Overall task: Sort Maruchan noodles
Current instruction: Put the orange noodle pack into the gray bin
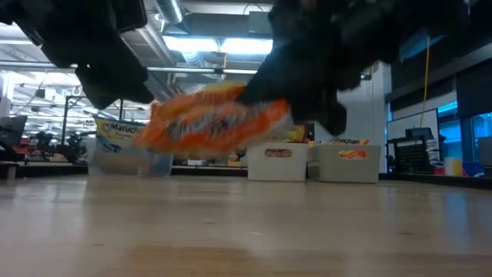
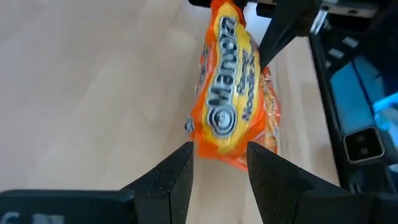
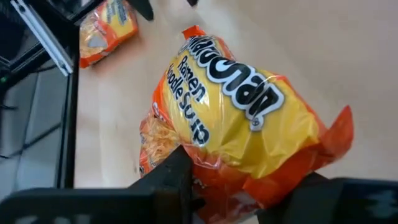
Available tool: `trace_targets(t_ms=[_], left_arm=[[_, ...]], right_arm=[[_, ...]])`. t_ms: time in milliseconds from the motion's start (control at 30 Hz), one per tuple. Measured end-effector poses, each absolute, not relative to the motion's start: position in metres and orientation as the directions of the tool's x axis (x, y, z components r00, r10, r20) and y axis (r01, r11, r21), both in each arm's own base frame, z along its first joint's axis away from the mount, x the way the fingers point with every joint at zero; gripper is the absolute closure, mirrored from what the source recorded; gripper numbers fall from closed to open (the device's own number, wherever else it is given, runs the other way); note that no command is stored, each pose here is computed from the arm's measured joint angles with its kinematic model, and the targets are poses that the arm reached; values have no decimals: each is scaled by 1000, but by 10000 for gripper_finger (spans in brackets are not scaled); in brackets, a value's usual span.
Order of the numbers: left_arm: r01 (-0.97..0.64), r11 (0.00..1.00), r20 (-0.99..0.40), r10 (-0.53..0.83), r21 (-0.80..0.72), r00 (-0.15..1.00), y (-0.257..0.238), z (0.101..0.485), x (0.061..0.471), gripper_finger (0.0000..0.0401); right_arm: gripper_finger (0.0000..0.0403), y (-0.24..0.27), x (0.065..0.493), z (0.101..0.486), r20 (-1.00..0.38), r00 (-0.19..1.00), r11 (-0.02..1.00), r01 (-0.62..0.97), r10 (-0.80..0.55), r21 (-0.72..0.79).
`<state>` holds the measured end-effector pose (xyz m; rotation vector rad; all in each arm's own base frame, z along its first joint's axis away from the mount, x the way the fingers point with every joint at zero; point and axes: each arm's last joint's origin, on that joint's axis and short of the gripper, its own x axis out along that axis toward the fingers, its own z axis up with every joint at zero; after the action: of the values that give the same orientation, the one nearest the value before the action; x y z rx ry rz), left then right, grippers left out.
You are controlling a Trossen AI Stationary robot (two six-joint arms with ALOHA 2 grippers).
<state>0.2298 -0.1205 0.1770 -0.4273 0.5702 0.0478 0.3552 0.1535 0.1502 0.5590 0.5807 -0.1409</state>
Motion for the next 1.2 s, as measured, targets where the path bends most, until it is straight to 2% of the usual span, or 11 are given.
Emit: trace_targets(t_ms=[200, 300, 400, 467, 633, 867, 1000, 1200], left_arm=[[-82, 877, -360, -107, -473, 927, -107, 166, 217, 259], [-9, 838, -235, -142, -545, 962, -100, 160, 211, 259], [7, 822, -162, -121, -570, 979, -98, 162, 208, 259], [-8, 823, -156, -98, -567, 983, -97, 164, 209, 259], [25, 831, -161, -137, -556, 977, -95, 170, 217, 244], [-5, 834, -153, -95, -552, 984, -89, 171, 220, 181], [39, 823, -118, -128, -567, 985, -91, 175, 221, 154], [57, 859, -97, -124, -509, 988, -96, 189, 231, 147]], right_arm=[[302, 149, 341, 179, -550, 833, 885, 301, -62, 357], [301, 148, 333, 186, -528, 845, 893, 301, -87, 335], [301, 149, 328, 187, -488, 863, 903, 306, -129, 302], [300, 149, 329, 188, -458, 876, 911, 304, -151, 281], [300, 149, 334, 193, -389, 905, 928, 283, -175, 242], [300, 150, 336, 198, -342, 925, 935, 255, -162, 247], [299, 150, 337, 198, -326, 927, 939, 265, -185, 220], [299, 143, 343, 203, -281, 943, 943, 245, -178, 225]])
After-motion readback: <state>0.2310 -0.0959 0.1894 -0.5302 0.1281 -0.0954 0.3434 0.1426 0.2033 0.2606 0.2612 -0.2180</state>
